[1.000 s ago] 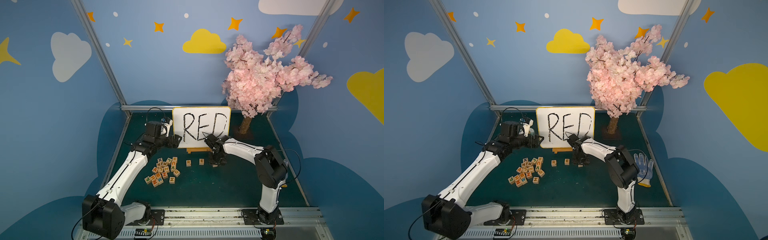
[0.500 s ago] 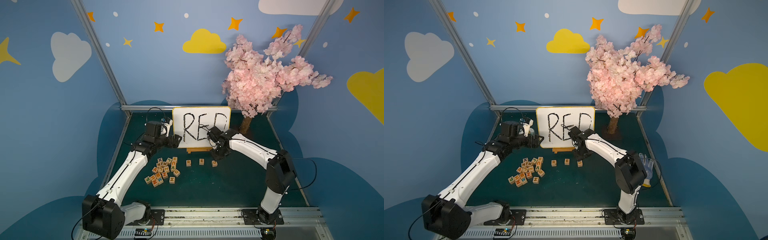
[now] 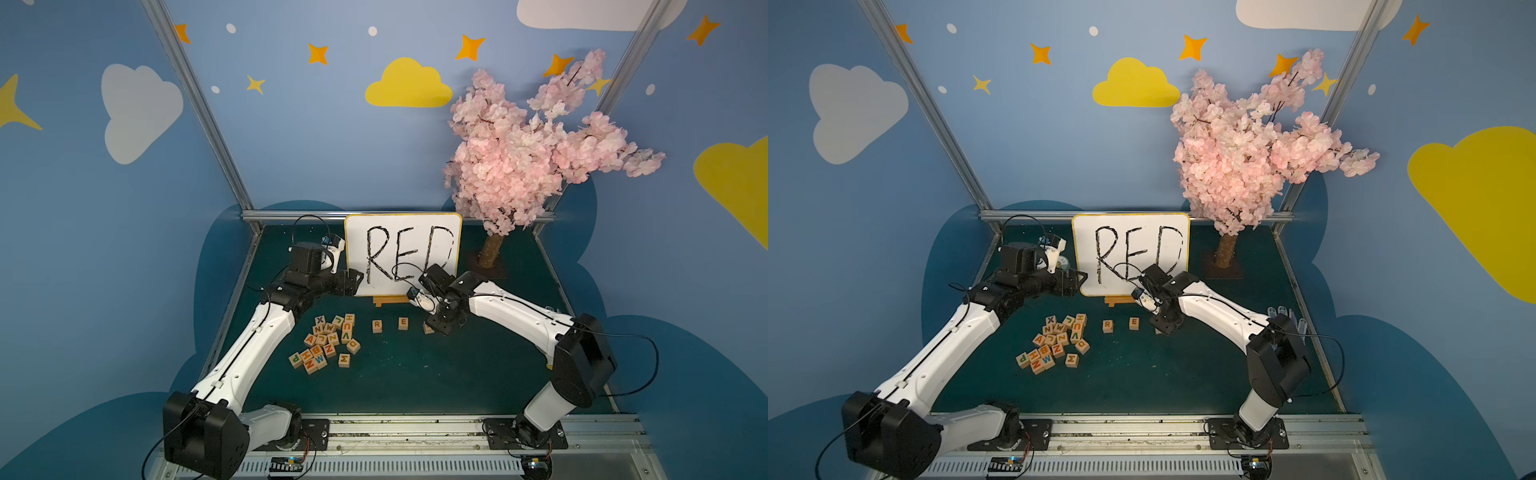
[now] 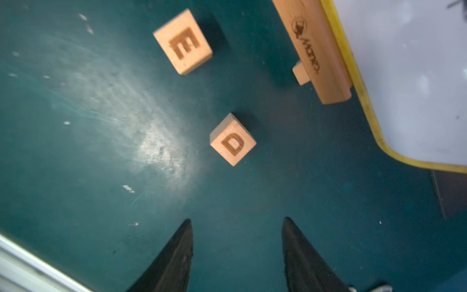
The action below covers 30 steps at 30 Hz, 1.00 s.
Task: Assemble the uppercase word "red" with letter blocks
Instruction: Pick up the letter block from the center of the board.
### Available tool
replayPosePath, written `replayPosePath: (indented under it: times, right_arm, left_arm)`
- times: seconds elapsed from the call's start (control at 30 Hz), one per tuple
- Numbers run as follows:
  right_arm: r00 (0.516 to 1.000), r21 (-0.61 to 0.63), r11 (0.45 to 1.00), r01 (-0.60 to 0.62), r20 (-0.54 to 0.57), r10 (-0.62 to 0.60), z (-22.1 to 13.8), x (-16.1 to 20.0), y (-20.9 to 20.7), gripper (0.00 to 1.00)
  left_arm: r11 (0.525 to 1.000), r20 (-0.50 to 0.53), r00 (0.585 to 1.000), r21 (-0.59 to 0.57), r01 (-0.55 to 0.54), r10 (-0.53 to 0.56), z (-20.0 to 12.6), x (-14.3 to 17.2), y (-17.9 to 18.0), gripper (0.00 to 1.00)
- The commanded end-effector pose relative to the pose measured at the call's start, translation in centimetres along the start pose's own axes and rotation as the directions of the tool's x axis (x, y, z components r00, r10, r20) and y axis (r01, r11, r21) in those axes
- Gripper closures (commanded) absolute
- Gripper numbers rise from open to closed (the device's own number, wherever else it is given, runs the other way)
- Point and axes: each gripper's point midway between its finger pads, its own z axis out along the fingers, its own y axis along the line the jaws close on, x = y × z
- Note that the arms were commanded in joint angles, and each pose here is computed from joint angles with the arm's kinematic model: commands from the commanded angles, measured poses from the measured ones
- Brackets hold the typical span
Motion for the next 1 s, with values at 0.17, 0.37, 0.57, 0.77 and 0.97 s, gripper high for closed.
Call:
replayPosePath:
  times: [0.17, 0.37, 0.57, 0.77, 0.97]
  right_arm:
    - [0.996, -0.011, 0.996, 0.088, -0.008, -0.088, 1.4, -1.0, 0.0, 0.51]
    - [0.978, -0.016, 0.982, 0.187, -0.086, -0.188, 4.1, 0.3, 0.6, 0.49]
    - [0.976, 0.009, 0.98, 0.2, -0.094, -0.198, 5.8, -0.2, 0.6, 0.48]
    - [0.976, 0.013, 0.98, 0.196, -0.103, -0.194, 7.0, -0.1, 0.7, 0.47]
    - [0.972, -0.006, 0.98, 0.201, -0.119, -0.2, 7.8, 0.0, 0.9, 0.51]
  left_arm:
    - [1.0, 0.036, 0.999, -0.001, -0.021, 0.021, -0.9, -0.7, -0.2, 0.15]
    - [1.0, 0.032, 0.999, -0.002, -0.018, 0.018, -0.8, -0.7, -0.1, 0.14]
    - [1.0, 0.028, 0.999, -0.007, -0.018, 0.018, -0.7, -0.6, 0.0, 0.14]
    - [1.0, 0.022, 1.0, -0.011, -0.018, 0.018, -0.5, -0.4, 0.1, 0.15]
    - [1.0, 0.023, 1.0, -0.014, -0.02, 0.02, -0.6, -0.5, 0.2, 0.15]
